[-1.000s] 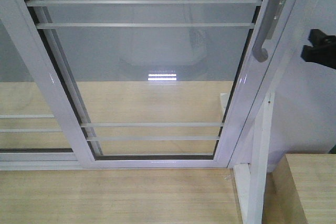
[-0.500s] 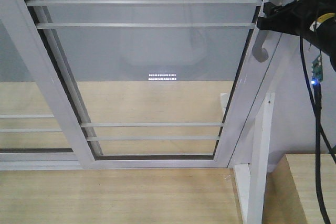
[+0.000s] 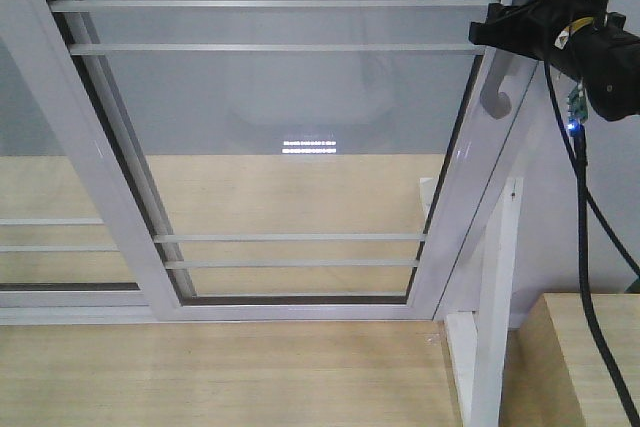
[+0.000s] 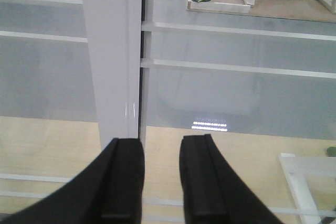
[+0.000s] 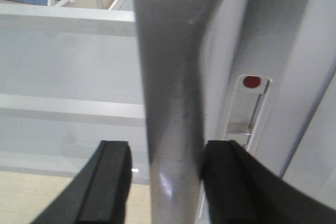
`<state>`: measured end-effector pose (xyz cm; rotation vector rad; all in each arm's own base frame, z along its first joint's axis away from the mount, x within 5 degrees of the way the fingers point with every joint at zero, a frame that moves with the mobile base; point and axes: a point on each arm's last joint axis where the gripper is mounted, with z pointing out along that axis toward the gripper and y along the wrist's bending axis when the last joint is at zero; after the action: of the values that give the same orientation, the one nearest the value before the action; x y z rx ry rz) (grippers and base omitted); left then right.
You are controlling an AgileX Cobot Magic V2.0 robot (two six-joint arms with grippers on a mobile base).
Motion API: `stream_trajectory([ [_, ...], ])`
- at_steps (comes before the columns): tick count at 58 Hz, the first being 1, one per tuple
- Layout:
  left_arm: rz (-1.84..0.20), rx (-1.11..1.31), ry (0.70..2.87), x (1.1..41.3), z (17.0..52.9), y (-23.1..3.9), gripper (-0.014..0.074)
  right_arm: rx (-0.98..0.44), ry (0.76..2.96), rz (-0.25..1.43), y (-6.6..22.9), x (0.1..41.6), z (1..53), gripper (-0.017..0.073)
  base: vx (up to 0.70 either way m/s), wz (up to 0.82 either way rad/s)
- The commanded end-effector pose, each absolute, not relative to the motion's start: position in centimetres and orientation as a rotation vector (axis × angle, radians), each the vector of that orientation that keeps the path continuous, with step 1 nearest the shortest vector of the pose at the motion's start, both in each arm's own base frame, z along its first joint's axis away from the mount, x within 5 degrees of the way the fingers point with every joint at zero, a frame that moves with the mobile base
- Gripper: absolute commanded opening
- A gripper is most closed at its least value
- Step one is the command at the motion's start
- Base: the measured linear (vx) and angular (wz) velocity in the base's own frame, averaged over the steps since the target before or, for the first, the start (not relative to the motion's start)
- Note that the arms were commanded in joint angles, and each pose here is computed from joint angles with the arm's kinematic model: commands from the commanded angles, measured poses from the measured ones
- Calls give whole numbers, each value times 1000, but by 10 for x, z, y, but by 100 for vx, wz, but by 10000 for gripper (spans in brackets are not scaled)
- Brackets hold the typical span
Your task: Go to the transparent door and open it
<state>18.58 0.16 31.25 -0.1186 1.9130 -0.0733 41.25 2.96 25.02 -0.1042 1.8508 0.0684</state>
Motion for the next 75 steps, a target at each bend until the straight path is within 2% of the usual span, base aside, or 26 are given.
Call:
stream_trajectory([
  [1,-90,-126,1803,188,330,1,332,-110,1677,85,32,411,290,263,0,0],
  [7,-90,-126,1803,188,330,1,332,-125,1676,97,39,411,290,232,0,0],
  [29,-90,-126,1803,188,330,1,332,-213,1621,177,80,405,295,279,0,0],
  [56,-90,-127,1803,188,330,1,332,-286,1562,252,116,396,299,281,0,0],
  [75,-91,-128,1803,188,330,1,332,-369,1553,335,157,382,299,283,0,0],
])
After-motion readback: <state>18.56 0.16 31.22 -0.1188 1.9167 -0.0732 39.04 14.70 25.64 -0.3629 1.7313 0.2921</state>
